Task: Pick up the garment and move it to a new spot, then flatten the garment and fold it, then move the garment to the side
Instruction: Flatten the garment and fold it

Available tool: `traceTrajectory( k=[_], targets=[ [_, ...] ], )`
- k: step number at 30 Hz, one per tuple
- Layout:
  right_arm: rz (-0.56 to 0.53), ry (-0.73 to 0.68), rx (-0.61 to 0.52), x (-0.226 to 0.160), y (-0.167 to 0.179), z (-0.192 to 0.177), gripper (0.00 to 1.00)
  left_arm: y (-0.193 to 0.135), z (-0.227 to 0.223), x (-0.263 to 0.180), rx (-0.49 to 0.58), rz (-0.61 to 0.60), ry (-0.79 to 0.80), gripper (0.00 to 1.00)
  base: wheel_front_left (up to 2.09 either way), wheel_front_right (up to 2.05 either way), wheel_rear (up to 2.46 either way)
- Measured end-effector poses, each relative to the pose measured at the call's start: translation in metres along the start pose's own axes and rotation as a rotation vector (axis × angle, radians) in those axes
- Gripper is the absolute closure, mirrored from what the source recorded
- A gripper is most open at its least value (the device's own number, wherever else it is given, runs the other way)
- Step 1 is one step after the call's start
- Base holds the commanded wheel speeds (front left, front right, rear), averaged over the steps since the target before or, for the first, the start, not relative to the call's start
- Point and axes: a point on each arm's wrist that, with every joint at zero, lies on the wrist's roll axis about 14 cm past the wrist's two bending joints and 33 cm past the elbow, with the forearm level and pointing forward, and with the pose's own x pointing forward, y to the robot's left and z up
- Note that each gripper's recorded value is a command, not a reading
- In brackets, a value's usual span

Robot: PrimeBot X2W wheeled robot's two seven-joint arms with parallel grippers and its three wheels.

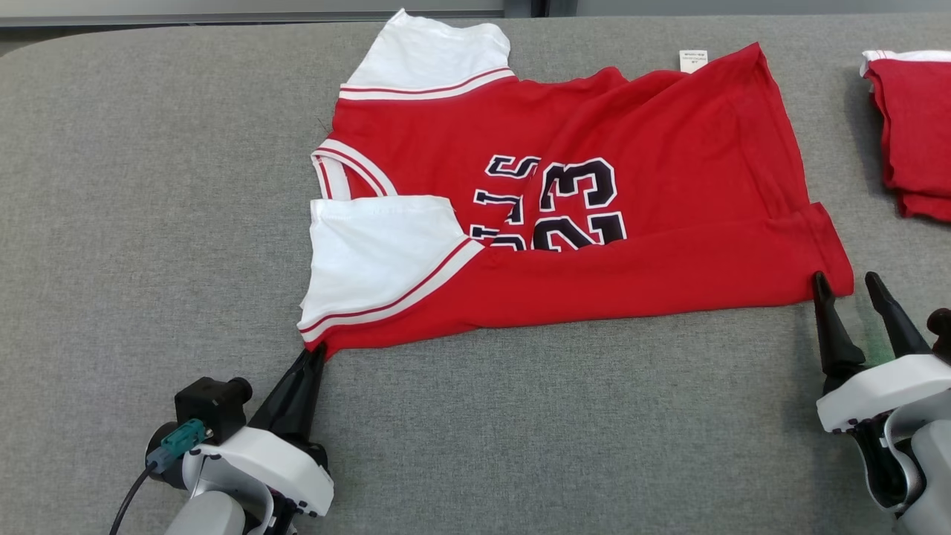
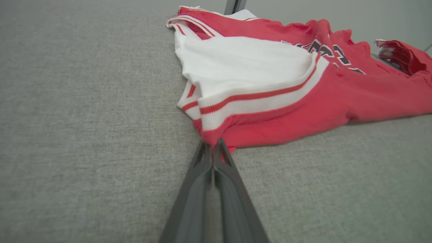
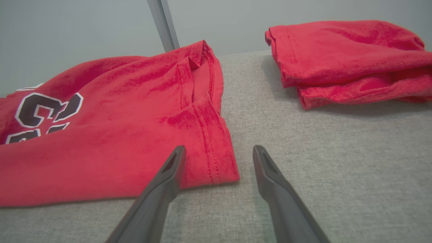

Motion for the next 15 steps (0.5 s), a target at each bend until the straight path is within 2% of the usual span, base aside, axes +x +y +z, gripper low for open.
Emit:
traceTrajectory(
  k=[8, 9, 15],
  targets=[
    [0.022, 0.071, 0.032, 0.008, 0.012, -0.017, 0.00, 0.001, 0.000, -0.003, 0.000, -0.006, -0.011, 1.00, 0.00, 0.00, 0.00],
    [0.028, 0.071, 0.030, 0.010, 0.014, -0.016, 1.00, 0.000, 0.001, -0.003, 0.002, -0.011, -0.014, 1.00, 0.00, 0.00, 0.00],
    [0.064, 0.066, -0.003, 0.008, 0.017, -0.010, 1.00, 0.002, 0.013, -0.008, 0.033, -0.029, -0.046, 1.00, 0.00, 0.00, 0.00]
  ],
)
